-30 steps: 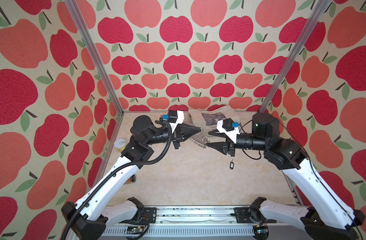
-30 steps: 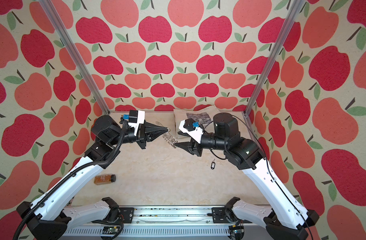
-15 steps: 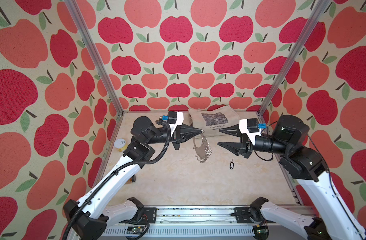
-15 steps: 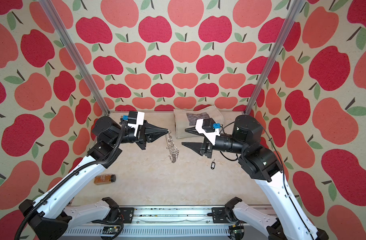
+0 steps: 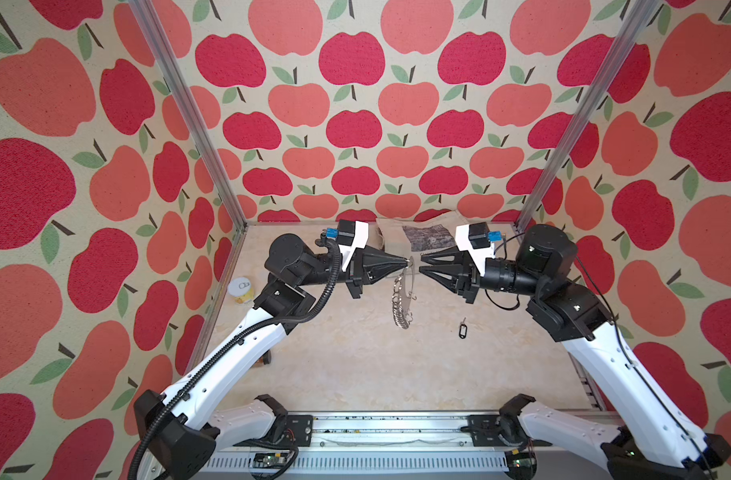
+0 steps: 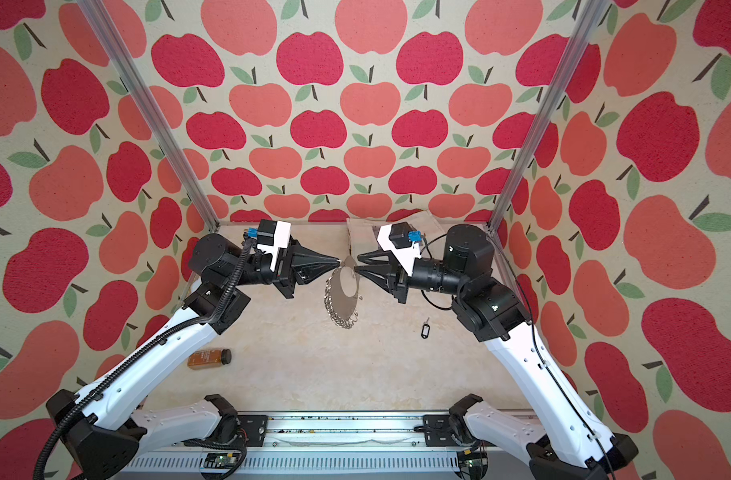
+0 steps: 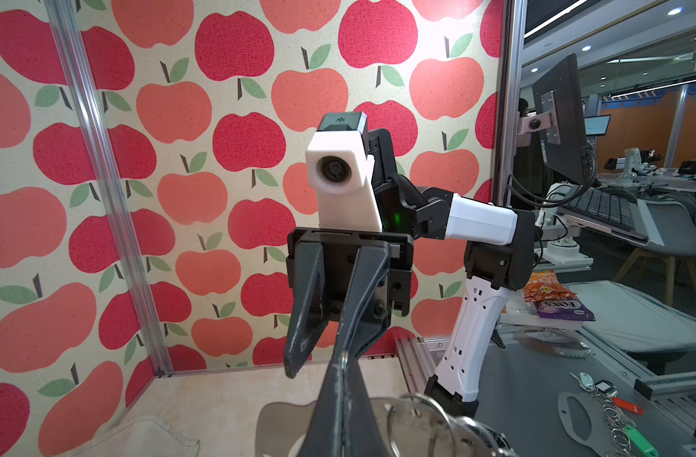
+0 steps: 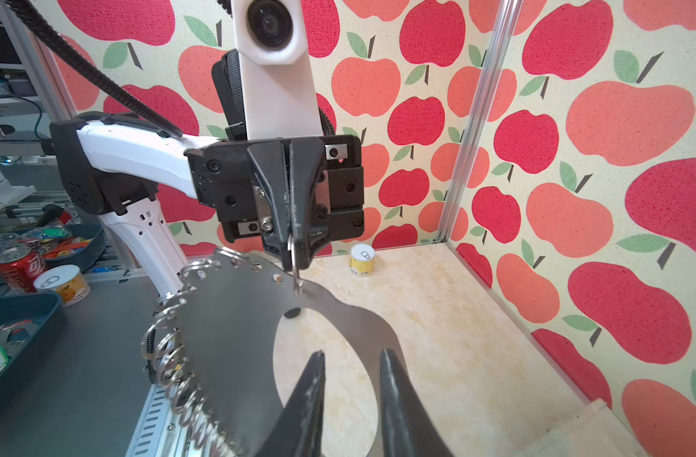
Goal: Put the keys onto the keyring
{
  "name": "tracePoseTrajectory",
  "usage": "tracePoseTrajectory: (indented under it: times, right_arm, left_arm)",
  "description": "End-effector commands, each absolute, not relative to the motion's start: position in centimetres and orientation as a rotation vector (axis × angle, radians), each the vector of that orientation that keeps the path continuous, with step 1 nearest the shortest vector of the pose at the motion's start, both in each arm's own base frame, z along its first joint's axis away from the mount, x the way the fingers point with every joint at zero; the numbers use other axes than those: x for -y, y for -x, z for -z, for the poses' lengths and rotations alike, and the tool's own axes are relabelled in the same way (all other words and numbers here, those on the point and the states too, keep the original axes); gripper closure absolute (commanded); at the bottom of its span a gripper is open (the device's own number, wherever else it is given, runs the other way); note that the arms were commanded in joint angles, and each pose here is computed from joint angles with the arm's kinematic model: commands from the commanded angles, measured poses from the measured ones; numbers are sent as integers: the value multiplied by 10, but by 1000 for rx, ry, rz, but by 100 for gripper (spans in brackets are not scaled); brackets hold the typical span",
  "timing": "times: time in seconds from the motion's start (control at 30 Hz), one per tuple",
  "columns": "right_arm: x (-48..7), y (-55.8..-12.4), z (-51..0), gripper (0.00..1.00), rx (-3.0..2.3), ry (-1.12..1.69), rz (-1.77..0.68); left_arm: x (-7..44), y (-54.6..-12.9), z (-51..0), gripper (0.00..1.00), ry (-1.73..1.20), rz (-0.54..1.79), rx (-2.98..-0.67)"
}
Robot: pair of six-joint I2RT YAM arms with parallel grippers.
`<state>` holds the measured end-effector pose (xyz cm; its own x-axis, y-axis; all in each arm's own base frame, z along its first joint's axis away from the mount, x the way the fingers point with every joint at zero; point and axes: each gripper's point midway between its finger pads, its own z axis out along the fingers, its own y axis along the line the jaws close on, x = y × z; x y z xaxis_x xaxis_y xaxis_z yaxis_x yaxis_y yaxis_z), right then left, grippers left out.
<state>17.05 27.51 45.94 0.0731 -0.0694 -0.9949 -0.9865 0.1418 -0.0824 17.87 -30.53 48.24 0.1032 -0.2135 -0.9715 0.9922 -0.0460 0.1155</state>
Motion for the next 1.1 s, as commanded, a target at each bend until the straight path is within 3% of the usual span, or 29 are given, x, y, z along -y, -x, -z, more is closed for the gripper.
tracePoseTrajectory:
  times: [0.0,0.87,1.07]
  right_arm:
    - [-277,-159,-478,77,-1175,1175,-1100]
    - [-293,-148,-475,82,-1144,1213,-1189]
    - [-293,-149,-474,100,-1153,1209,-1183]
  left_arm:
    - [305,-174,-491,100,-1139,1282,-879]
    - [313,-170,-498,100,-1141,1314,-833]
    - [313,-169,-497,100,-1144,1317,-837]
